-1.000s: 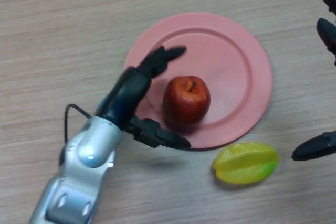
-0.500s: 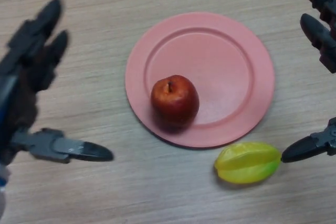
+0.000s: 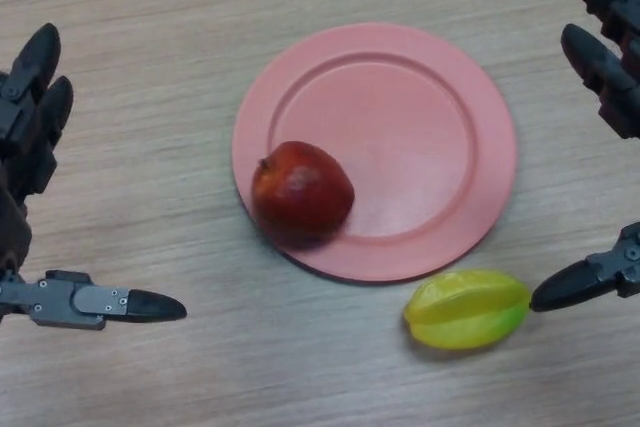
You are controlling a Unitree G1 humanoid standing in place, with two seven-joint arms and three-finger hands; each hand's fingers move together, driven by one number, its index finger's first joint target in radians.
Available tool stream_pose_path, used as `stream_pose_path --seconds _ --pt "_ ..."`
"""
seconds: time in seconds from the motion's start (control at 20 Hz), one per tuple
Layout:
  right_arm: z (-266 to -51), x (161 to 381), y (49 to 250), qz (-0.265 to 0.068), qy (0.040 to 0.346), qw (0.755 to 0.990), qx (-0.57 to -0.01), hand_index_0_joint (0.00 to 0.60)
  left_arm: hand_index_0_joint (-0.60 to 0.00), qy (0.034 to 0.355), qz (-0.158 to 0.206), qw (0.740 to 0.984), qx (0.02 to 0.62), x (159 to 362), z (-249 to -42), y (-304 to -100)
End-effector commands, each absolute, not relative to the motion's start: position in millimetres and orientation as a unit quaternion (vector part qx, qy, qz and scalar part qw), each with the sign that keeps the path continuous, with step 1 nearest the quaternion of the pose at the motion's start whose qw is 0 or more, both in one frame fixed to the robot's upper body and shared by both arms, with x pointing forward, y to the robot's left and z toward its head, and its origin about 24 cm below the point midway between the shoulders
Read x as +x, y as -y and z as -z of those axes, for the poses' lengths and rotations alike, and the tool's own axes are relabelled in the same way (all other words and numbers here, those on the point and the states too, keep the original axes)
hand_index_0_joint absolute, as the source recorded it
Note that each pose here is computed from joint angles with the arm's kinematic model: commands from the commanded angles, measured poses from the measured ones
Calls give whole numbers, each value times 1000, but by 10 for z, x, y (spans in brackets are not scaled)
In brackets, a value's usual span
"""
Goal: Pick up the red apple and place it on the plate
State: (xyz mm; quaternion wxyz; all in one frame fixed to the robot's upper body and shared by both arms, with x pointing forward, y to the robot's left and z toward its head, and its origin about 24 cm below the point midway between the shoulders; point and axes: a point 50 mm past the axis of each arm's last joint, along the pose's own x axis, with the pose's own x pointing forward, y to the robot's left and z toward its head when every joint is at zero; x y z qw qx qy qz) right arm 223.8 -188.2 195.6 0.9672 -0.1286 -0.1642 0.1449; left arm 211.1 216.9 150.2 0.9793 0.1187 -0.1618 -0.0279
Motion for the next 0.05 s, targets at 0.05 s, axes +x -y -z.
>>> stream_pose_path --seconds 0.05 --pt "-2228 2109 1882 -133 265 946 -134 0 0 264 0 952 155 2002 -1780 -2206"
